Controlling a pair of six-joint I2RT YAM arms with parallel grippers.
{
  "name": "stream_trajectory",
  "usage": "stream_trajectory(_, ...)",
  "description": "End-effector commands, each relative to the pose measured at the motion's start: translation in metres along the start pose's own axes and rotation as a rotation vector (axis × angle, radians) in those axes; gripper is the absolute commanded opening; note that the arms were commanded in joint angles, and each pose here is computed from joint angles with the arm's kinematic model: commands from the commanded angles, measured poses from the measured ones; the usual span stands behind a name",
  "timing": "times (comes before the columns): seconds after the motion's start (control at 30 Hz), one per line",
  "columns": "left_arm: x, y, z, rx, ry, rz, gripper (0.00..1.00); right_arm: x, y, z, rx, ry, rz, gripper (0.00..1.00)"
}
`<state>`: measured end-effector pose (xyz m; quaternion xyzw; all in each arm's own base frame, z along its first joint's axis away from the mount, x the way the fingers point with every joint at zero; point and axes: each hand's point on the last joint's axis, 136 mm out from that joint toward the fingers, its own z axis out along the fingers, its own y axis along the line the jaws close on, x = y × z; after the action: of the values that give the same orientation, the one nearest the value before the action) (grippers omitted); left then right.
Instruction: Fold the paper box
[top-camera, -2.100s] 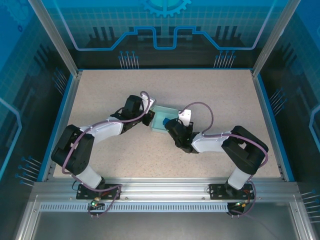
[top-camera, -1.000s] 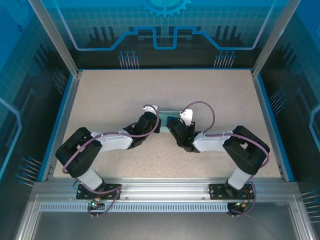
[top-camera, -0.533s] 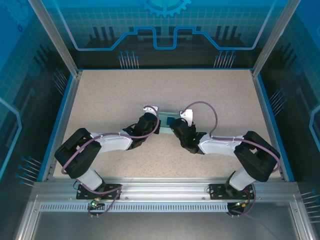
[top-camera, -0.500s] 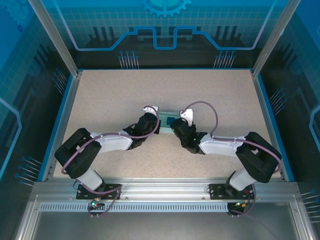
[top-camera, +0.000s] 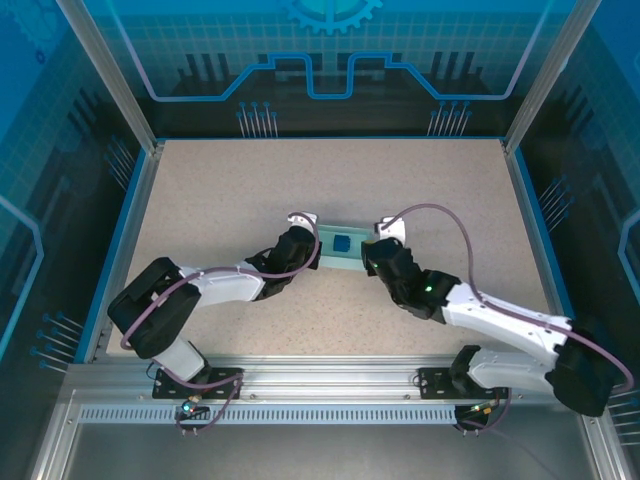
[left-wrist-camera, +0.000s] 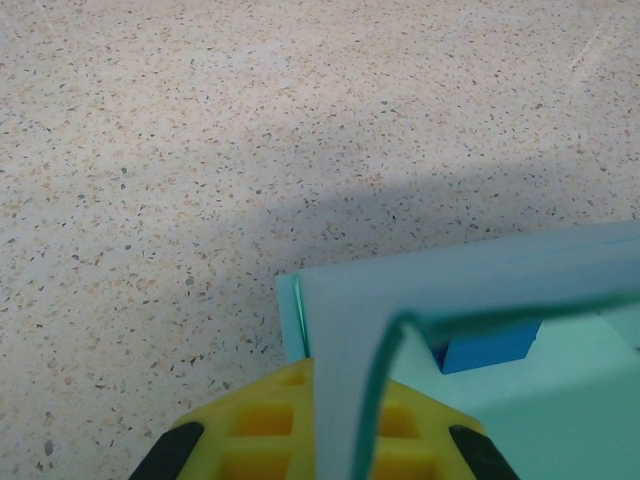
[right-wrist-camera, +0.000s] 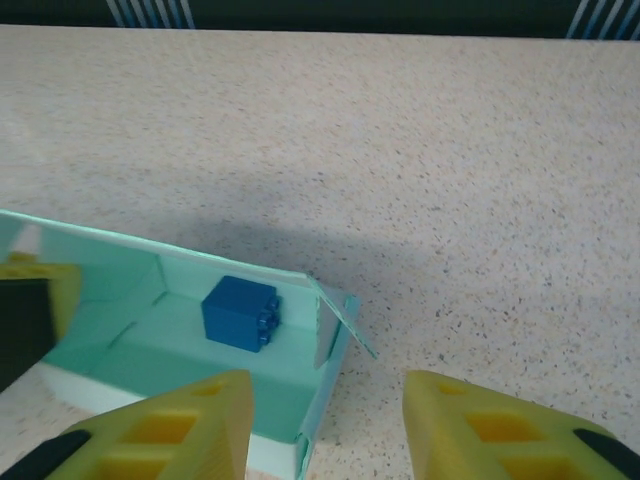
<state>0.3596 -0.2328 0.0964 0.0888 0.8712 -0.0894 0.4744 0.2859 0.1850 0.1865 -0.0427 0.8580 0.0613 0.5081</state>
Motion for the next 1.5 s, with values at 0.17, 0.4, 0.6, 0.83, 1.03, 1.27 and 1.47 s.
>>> stream_trajectory(0.17,0.012,0.003,-0.005,-0.011,0.036,0.034,0.00,-0.046,0.011,0.013,-0.212,0.131,-0.038,0.48)
stream_trajectory(0.4,0.013,0.002,-0.005,-0.011,0.037,0.036,0.00,-0.054,0.029,0.065,-0.280,0.283,-0.032,0.49)
stream_trajectory(0.6,0.013,0.001,-0.007,-0.008,0.035,0.037,0.00,-0.022,0.040,0.086,-0.296,0.412,-0.030,0.46)
stream_trajectory(0.83,0.015,-0.001,-0.011,-0.005,0.038,0.029,0.03,0.011,0.043,0.080,-0.285,0.455,-0.037,0.45)
stream_trajectory(1.03,0.022,-0.001,-0.018,0.001,0.045,0.015,0.13,0.031,0.044,0.076,-0.270,0.473,-0.038,0.44)
stream_trajectory(1.27,0.031,-0.001,-0.027,0.011,0.060,0.010,0.29,0.047,0.048,0.073,-0.257,0.480,-0.056,0.42)
stream_trajectory(1.47,0.040,0.006,-0.039,0.014,0.074,0.011,0.45,0.060,0.047,0.072,-0.233,0.493,-0.071,0.42)
